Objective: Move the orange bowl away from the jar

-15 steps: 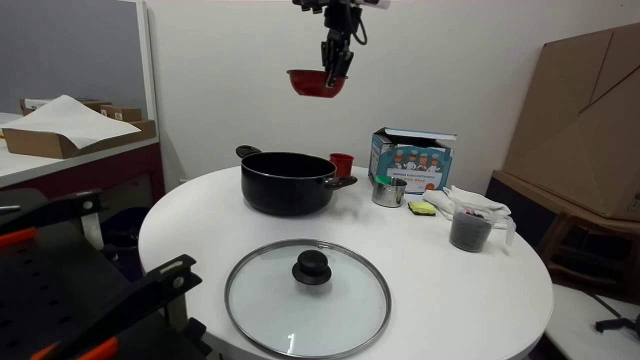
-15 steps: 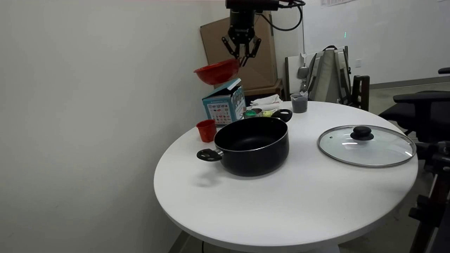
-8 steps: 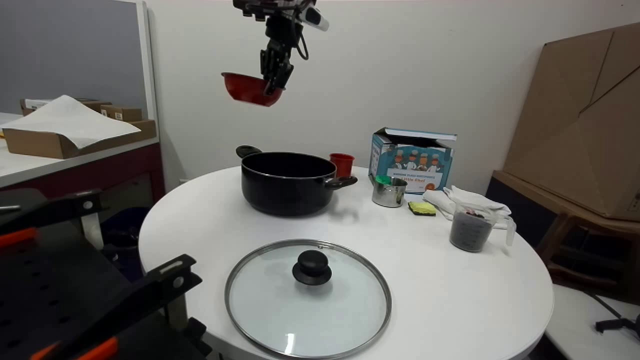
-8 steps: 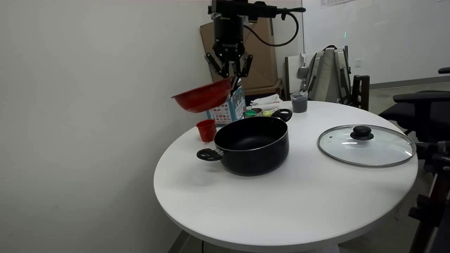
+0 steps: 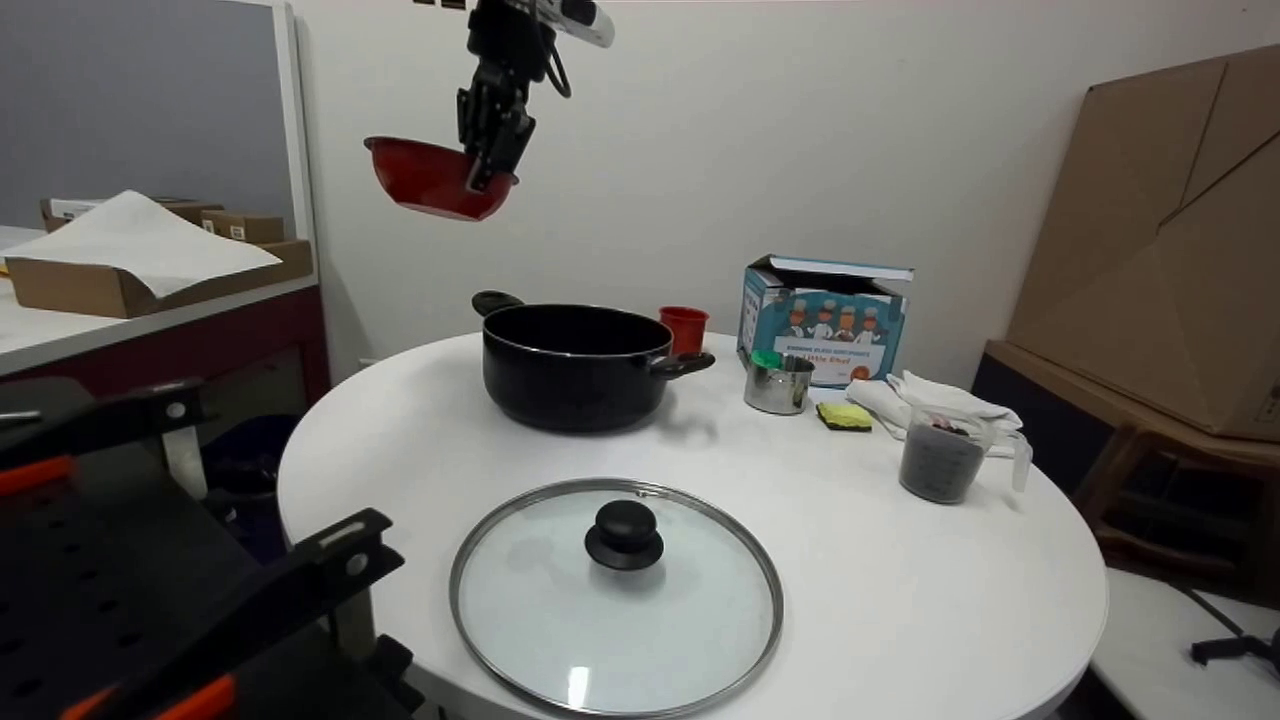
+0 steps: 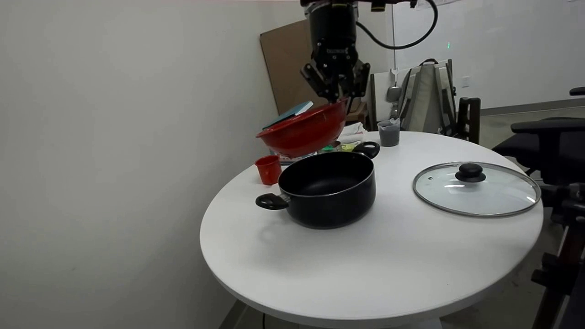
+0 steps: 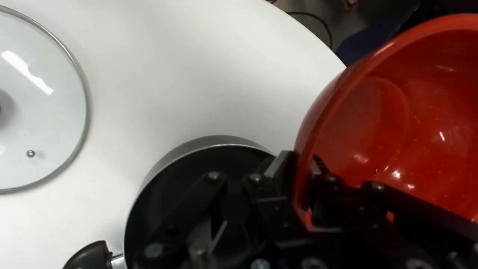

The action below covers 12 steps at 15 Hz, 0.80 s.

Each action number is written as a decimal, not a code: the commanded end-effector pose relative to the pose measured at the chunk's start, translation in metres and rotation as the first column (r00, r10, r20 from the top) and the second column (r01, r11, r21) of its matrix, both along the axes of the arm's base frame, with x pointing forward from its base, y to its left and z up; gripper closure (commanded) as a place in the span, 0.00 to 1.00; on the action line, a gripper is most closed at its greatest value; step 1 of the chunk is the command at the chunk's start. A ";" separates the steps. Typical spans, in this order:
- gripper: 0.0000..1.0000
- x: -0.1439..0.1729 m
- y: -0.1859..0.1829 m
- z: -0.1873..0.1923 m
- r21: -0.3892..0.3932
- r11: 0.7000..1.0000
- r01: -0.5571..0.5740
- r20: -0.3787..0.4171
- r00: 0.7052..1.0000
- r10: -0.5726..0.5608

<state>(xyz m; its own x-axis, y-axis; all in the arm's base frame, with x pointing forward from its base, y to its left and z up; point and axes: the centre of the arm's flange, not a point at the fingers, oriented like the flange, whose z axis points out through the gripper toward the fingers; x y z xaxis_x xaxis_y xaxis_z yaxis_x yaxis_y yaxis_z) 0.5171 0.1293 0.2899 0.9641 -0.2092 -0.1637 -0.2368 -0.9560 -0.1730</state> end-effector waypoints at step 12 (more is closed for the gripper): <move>0.93 -0.109 -0.083 -0.025 -0.091 0.986 0.141 0.073 0.988 -0.135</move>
